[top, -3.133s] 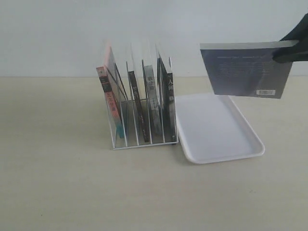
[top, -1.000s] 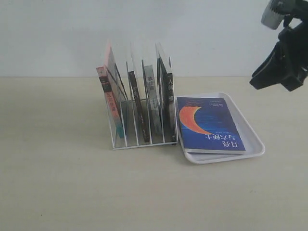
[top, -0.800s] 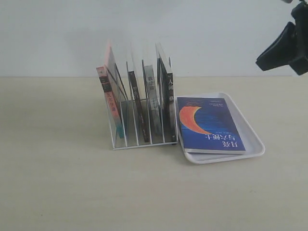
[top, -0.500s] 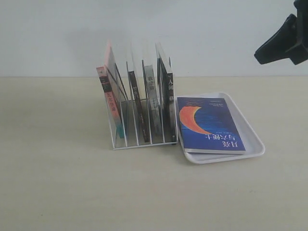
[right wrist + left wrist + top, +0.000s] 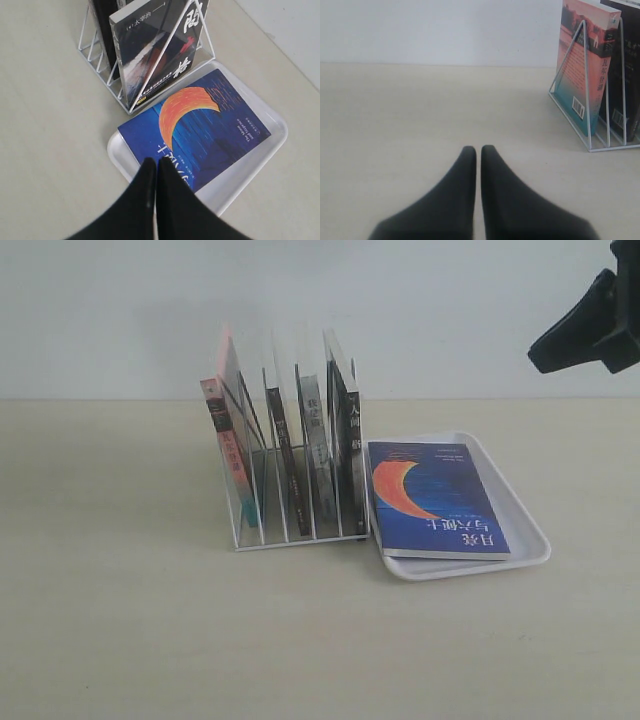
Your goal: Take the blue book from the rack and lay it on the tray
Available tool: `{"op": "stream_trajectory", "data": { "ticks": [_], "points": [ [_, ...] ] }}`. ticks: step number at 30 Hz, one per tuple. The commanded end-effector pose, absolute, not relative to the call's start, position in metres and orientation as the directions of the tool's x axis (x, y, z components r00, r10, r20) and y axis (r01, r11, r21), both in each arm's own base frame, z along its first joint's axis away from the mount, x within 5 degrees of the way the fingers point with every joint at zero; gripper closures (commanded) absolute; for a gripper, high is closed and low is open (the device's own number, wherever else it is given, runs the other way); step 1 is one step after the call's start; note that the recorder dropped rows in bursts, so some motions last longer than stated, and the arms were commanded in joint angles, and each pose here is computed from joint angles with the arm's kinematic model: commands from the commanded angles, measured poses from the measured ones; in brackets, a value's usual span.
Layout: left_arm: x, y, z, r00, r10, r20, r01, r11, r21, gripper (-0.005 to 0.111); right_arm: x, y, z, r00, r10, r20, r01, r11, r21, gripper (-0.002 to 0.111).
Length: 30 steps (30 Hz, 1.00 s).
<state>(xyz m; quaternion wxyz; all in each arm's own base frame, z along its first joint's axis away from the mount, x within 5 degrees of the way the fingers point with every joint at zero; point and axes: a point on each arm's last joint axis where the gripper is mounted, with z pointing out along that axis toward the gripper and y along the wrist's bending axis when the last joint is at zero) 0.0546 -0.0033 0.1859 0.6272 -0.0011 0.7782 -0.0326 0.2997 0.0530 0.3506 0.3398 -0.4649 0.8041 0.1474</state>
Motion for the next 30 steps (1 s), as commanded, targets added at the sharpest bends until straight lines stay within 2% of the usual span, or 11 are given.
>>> {"op": "stream_trajectory", "data": {
  "ticks": [1, 5, 10, 15, 19, 23, 26, 30],
  "points": [
    [0.054, -0.003, 0.187, -0.205, -0.047, -0.978, 0.038, 0.998, -0.056, 0.103, 0.3, 0.053, 0.356, -0.329, -0.634, -0.7, -0.834, 0.542, -0.099, 0.108],
    [0.054, -0.003, 0.187, -0.205, -0.047, -0.978, 0.038, 0.998, -0.056, 0.103, 0.305, 0.052, 0.357, -0.332, -0.606, -0.723, -0.809, 0.577, -0.112, 0.108],
    [0.054, -0.003, 0.187, -0.205, -0.047, -0.978, 0.038, 0.998, -0.056, 0.103, 0.291, 0.052, 0.379, -0.42, -0.471, -0.776, -0.719, 0.694, -0.031, 0.108],
    [0.054, -0.003, 0.187, -0.205, -0.047, -0.978, 0.038, 0.998, -0.056, 0.103, 0.264, 0.047, 0.406, -0.326, -0.4, -0.857, -0.626, 0.77, -0.121, 0.108],
    [0.054, -0.003, 0.187, -0.205, -0.047, -0.978, 0.038, 0.998, -0.056, 0.103, 0.237, 0.037, 0.403, -0.27, -0.257, -0.928, -0.455, 0.883, -0.112, 0.108],
    [0.054, -0.003, 0.187, -0.205, -0.047, -0.978, 0.038, 0.998, -0.056, 0.103, 0.207, 0.022, 0.358, -0.262, -0.041, -0.964, -0.231, 0.973, 0.021, 0.108],
    [0.054, -0.003, 0.187, -0.205, -0.047, -0.978, 0.038, 0.998, -0.056, 0.103, 0.178, 0.011, 0.303, -0.292, 0.124, -0.948, -0.066, 0.987, 0.149, 0.108],
    [0.054, -0.003, 0.187, -0.205, -0.047, -0.978, 0.038, 0.998, -0.056, 0.103, 0.141, -0.001, 0.246, -0.303, 0.188, -0.934, 0.071, 0.982, 0.174, 0.108]
  ]
}}
